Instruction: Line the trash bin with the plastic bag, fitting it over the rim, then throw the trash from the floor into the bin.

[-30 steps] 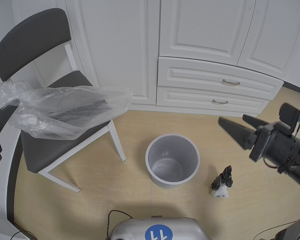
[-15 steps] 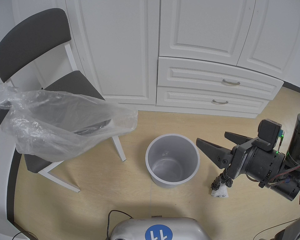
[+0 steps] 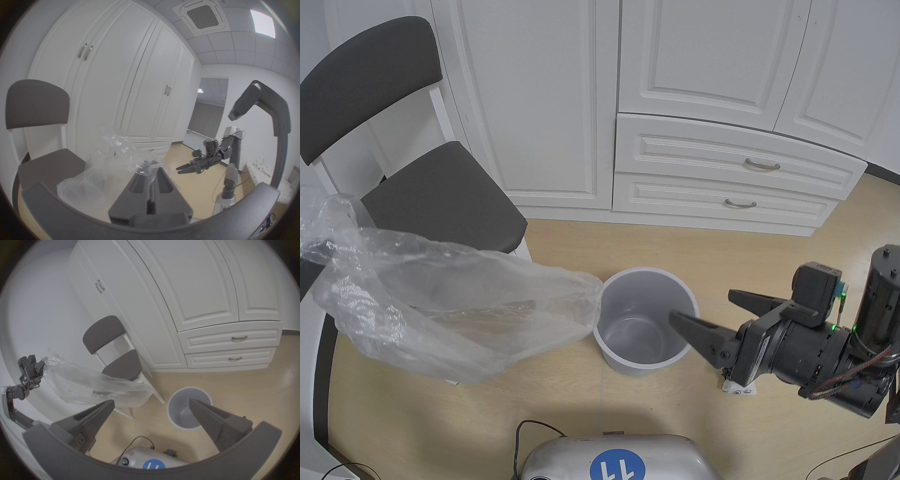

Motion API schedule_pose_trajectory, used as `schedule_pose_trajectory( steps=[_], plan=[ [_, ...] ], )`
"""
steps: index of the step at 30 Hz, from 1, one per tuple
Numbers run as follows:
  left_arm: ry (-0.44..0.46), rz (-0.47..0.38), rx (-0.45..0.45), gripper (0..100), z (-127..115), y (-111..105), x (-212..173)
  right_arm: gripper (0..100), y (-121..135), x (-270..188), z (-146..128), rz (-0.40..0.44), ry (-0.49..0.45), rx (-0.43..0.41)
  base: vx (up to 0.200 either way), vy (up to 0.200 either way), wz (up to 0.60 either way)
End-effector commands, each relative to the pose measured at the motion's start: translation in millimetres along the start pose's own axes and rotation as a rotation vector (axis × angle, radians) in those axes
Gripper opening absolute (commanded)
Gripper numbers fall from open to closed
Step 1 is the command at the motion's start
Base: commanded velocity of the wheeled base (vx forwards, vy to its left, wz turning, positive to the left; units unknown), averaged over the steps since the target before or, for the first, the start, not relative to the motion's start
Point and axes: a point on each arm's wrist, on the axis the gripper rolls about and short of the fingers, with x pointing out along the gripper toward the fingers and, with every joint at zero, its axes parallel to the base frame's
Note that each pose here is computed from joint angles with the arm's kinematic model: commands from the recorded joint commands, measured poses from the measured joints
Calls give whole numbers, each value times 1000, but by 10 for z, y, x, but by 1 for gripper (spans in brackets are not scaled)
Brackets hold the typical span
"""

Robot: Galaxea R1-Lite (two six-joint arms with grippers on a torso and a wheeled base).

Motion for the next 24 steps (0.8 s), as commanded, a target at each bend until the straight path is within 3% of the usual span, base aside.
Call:
schedule_pose_trajectory(
  steps=[1,19,24],
  plan=[
    [4,-58,-19,0,-10,-36,12,100,52,33,-168,32,73,-22,0,0,0],
    [-11,-82,-12,0,-1,-79,-31,100,137,112,-568,137,255,-45,0,0,0],
    [-34,-155,-13,0,20,-149,-66,100,171,151,-668,157,304,-15,0,0,0]
  ],
)
